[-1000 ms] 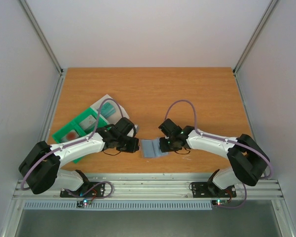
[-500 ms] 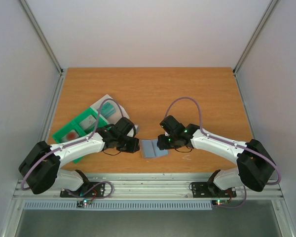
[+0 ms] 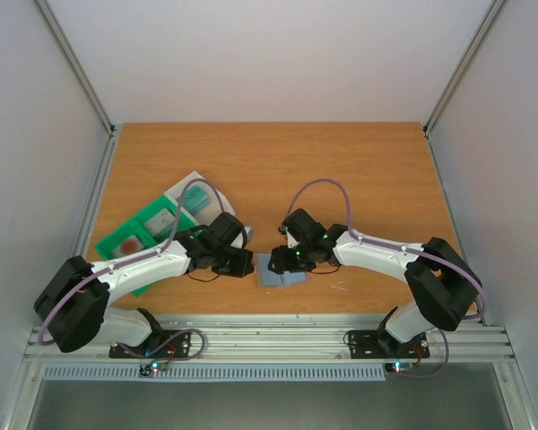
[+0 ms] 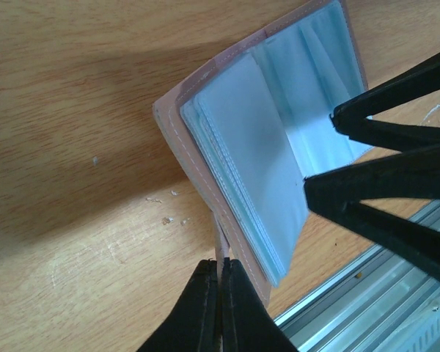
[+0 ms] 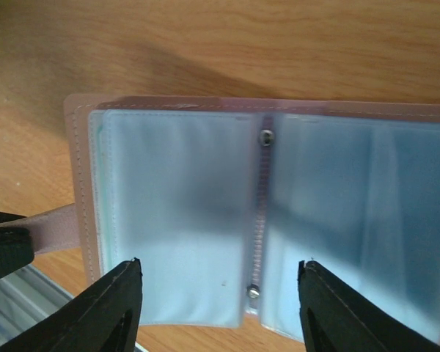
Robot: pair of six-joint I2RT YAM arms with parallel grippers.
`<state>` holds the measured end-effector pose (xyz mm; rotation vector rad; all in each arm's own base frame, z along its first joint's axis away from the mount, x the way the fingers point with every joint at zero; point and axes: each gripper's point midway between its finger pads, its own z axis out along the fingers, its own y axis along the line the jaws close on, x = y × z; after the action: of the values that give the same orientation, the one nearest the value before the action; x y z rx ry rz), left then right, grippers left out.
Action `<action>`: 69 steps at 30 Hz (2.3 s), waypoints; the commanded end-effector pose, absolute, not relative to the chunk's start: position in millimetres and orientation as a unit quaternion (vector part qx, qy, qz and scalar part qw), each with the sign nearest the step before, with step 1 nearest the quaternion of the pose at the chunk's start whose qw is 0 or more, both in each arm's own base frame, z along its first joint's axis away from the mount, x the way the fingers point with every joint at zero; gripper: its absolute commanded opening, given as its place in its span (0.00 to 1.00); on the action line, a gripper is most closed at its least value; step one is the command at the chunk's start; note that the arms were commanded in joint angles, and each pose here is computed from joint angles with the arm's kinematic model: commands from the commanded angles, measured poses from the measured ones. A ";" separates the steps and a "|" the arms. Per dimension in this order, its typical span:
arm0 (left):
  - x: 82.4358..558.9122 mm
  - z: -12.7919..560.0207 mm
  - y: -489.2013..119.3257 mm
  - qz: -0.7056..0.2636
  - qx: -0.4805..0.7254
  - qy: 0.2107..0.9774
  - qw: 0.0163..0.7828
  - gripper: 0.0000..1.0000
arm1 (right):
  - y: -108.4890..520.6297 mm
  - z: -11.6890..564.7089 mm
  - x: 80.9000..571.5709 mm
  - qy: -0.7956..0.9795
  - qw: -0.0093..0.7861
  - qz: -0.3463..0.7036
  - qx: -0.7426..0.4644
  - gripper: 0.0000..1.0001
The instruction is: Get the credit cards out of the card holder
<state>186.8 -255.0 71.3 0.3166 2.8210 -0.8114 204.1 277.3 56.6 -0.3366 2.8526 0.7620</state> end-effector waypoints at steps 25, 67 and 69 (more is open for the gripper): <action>194.4 80.1 -261.5 -0.286 0.113 0.945 0.110 0.00 | 291.9 38.7 190.4 0.947 0.042 0.293 -0.126 0.63; 195.4 82.4 -266.8 -0.296 0.120 0.941 0.108 0.00 | 222.7 38.7 212.9 0.984 0.112 0.100 -0.102 0.53; 195.0 83.1 -267.4 -0.299 0.120 0.941 0.108 0.01 | 213.2 47.7 216.8 0.983 0.130 0.080 -0.097 0.52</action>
<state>186.9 -259.7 72.4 0.3303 2.8237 -0.8387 206.7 247.2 31.4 -0.3051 2.9053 0.4914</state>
